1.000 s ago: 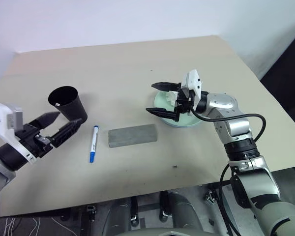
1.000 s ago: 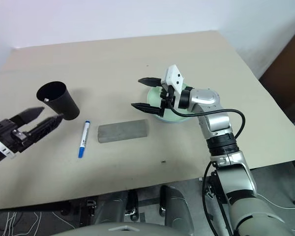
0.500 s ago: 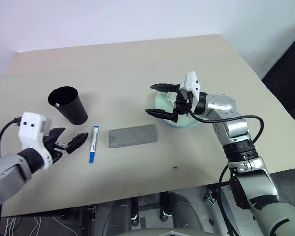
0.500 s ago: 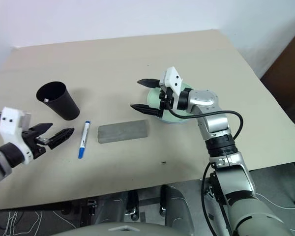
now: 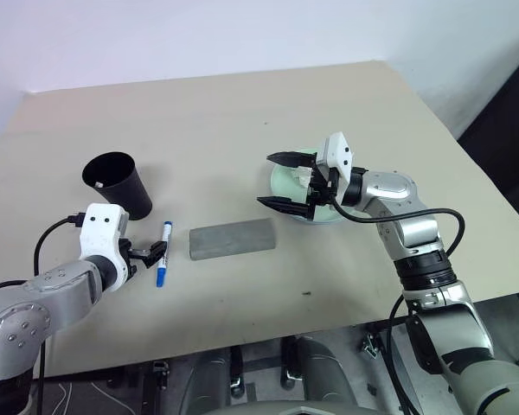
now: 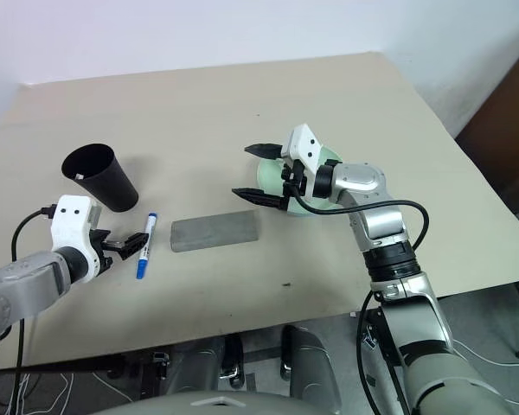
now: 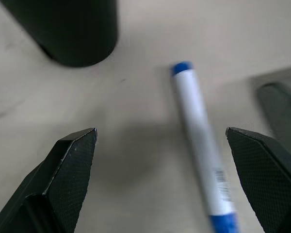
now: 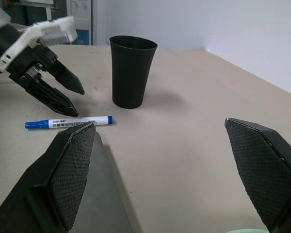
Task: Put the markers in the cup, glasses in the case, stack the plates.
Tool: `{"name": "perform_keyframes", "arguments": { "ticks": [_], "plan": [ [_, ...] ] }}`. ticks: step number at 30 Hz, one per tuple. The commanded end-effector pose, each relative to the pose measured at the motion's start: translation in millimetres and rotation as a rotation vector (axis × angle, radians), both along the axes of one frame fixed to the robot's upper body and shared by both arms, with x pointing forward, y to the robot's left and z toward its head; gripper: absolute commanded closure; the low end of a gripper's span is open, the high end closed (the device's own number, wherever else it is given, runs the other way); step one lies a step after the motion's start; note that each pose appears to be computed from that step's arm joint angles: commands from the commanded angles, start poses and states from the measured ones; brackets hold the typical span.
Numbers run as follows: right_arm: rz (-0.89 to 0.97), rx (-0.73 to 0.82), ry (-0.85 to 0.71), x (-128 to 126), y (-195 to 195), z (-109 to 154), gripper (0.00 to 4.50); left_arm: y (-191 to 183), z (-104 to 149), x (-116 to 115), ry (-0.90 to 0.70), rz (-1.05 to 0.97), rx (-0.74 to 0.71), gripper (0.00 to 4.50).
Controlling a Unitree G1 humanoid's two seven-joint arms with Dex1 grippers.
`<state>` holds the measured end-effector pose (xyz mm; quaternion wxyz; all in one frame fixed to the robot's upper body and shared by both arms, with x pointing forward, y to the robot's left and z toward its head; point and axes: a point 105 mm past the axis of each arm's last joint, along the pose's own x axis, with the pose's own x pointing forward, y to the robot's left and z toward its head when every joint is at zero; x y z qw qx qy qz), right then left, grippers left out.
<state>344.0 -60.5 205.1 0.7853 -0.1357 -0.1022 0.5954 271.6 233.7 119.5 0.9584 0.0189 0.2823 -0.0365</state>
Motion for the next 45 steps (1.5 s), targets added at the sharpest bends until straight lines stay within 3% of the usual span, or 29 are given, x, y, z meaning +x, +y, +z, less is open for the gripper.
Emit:
{"name": "perform_keyframes", "arguments": {
  "ticks": [1,9,21,24,35,38,42,45],
  "plan": [
    [0.007,0.013,-0.064,-4.7,0.6,15.0,0.0,7.8,-7.2,0.1,0.077,0.042,0.085,0.03],
    [-0.005,0.009,-0.068,-4.7,-0.1,12.1,0.0,-4.1,-9.5,5.3,0.119,0.024,0.046,0.03],
    [-0.014,-0.004,-0.072,-2.0,-1.9,9.5,0.0,23.7,-15.8,-3.6,0.174,0.131,0.08,0.03],
    [-0.013,-0.006,-0.073,-1.7,-1.4,10.0,0.0,23.4,-15.1,-4.7,0.17,0.121,0.092,0.55],
    [-0.008,-0.016,-0.07,0.3,-0.4,7.2,0.0,29.3,-9.8,-4.8,0.158,0.123,0.163,4.21],
    [-0.01,-0.016,-0.072,1.1,-0.6,8.0,0.0,28.5,-10.7,-5.7,0.161,0.115,0.161,4.22],
    [-0.032,-0.054,-0.076,5.4,-1.1,2.6,0.0,4.5,-6.2,-2.1,0.12,0.013,0.023,4.22],
    [-0.02,-0.037,-0.079,2.8,-1.0,6.7,0.0,-19.4,12.3,-0.8,0.046,-0.146,-0.053,4.22]
  ]
}}
